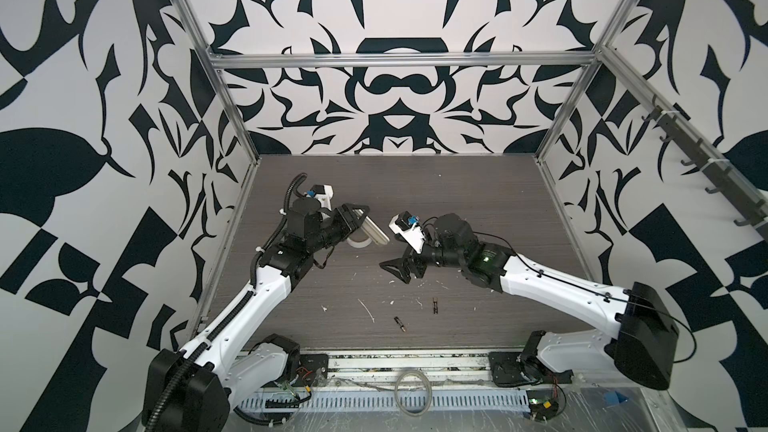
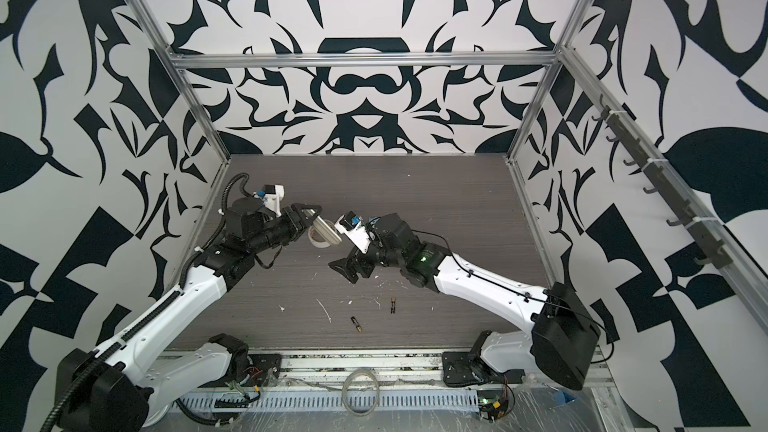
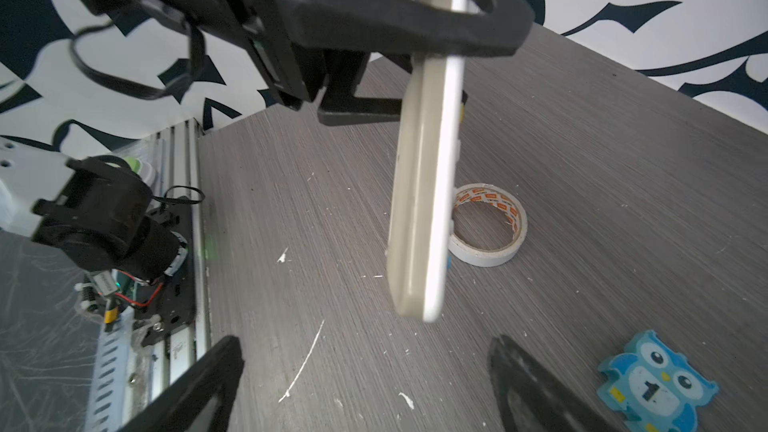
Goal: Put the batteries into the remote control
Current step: 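Grasp the remote's top end with the left gripper beside the right gripper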
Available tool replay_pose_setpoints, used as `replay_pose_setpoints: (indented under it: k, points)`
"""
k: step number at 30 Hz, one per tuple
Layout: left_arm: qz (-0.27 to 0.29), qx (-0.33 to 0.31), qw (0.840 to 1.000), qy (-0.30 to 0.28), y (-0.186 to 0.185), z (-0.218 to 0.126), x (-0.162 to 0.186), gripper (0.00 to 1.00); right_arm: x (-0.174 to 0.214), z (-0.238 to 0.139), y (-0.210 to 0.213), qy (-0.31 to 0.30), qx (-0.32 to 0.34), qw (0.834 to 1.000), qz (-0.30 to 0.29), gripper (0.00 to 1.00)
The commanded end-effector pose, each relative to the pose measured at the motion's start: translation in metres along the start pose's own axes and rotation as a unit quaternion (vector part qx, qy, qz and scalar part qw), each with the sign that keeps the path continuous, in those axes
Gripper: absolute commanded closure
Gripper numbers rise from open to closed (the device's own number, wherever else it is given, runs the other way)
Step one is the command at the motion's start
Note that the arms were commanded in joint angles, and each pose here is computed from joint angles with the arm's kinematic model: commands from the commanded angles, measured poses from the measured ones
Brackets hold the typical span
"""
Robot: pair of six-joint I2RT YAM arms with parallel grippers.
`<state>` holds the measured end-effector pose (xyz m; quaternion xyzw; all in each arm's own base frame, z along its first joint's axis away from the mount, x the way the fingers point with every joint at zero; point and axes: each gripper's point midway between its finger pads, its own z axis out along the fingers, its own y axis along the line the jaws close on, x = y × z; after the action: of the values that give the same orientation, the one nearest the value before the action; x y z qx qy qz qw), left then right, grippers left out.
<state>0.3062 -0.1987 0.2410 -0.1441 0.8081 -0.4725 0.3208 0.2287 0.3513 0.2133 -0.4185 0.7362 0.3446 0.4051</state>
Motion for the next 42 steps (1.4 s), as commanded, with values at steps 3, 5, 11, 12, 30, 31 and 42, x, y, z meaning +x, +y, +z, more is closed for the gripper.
replay_pose_setpoints:
  k: [3, 5, 11, 12, 30, 31, 42]
  points:
    - [-0.032, -0.014, 0.999, -0.007, 0.012, 0.000, 0.002, 0.88, -0.031, 0.008, -0.015, -0.041, 0.048, 0.998, -0.004, 0.09]
    - [-0.032, -0.015, 0.999, -0.007, 0.014, -0.001, 0.004, 0.88, -0.033, 0.009, -0.017, -0.043, 0.055, 0.998, -0.007, 0.09]
    - [-0.036, -0.021, 0.999, -0.001, 0.019, 0.002, 0.008, 0.88, -0.038, 0.016, -0.022, -0.045, 0.064, 0.997, -0.013, 0.16]
    - [-0.035, -0.021, 0.999, -0.001, 0.019, 0.002, 0.009, 0.89, -0.038, 0.018, -0.023, -0.044, 0.064, 0.997, -0.012, 0.16]
    - [-0.027, -0.027, 0.999, 0.007, 0.024, 0.009, 0.015, 0.90, -0.035, 0.041, -0.023, -0.036, 0.052, 0.998, -0.015, 0.46]
    - [-0.026, -0.027, 0.999, 0.008, 0.024, 0.010, 0.015, 0.90, -0.035, 0.041, -0.023, -0.036, 0.050, 0.998, -0.015, 0.50]
    - [-0.005, -0.006, 1.000, 0.015, 0.014, 0.011, 0.016, 0.65, -0.033, 0.039, -0.021, -0.029, 0.044, 0.998, -0.015, 0.91]
